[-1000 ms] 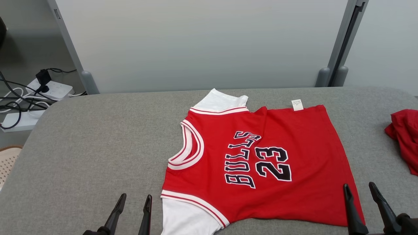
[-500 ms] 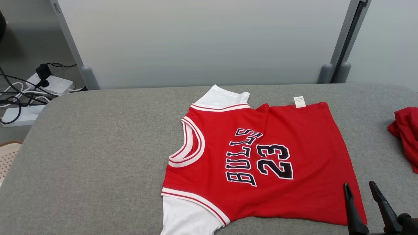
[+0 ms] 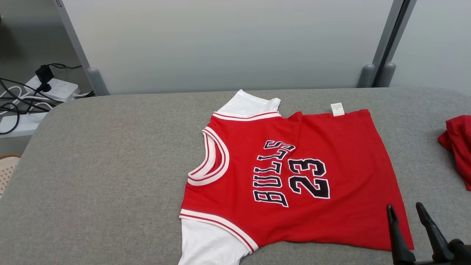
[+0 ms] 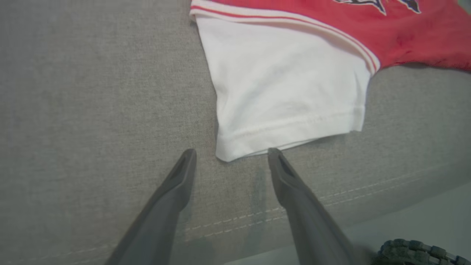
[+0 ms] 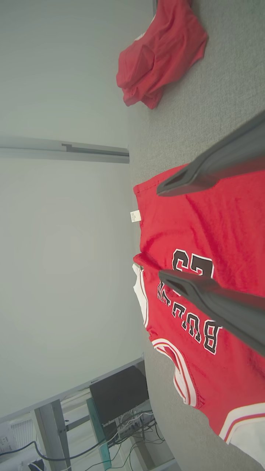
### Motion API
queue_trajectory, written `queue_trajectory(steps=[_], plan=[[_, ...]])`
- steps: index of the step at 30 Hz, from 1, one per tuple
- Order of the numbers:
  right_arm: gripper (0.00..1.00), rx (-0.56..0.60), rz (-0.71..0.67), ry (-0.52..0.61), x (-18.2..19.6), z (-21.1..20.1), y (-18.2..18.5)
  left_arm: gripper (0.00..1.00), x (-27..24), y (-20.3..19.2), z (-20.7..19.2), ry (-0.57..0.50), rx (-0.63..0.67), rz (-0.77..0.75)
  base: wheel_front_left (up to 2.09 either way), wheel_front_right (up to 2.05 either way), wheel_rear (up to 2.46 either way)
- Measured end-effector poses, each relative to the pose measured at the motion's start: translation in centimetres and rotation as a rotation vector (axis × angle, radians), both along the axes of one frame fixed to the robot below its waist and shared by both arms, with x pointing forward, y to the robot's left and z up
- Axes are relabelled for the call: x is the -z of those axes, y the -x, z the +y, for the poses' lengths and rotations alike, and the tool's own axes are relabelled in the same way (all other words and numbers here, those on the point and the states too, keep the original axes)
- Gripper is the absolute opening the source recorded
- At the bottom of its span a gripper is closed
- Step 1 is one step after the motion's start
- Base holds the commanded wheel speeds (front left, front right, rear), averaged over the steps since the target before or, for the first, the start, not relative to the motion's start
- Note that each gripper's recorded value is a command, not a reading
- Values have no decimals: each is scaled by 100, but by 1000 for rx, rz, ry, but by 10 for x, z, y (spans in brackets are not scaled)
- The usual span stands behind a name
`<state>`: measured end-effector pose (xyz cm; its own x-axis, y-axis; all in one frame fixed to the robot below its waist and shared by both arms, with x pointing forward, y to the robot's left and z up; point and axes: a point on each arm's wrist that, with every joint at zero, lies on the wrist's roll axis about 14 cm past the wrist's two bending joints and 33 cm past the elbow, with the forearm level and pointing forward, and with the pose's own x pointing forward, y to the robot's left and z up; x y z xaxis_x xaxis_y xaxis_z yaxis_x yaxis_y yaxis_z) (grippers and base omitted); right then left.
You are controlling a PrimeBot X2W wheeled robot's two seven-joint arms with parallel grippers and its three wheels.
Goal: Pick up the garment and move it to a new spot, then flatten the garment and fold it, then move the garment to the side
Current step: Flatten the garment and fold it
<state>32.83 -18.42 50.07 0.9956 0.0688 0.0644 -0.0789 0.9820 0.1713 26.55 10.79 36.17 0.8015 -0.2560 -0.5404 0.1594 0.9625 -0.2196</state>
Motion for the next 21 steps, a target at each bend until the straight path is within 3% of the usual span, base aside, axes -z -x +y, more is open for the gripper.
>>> queue_trajectory(steps=[2, 8, 12, 17, 19, 21], plan=[[100, 3, 3, 2, 1, -1, 0, 100, -1, -5, -1, -5, 5, -9, 0, 0, 0], [100, 12, 14, 5, 4, -5, 1, 49, 8, -4, -4, -9, 18, 15, 0, 0, 0], [100, 19, 25, 8, 7, -8, 1, 40, 6, -13, -7, -5, 25, 3, 0, 0, 0], [100, 23, 26, 10, 7, -9, -4, 38, 7, -19, -14, 7, 32, 3, 0, 0, 0], [100, 25, 29, 10, 8, -10, -5, 26, 10, -18, -16, 10, 35, 13, 0, 0, 0], [100, 29, 35, 10, 10, -11, -5, 0, 12, -18, -18, 11, 45, 19, 0, 0, 0]])
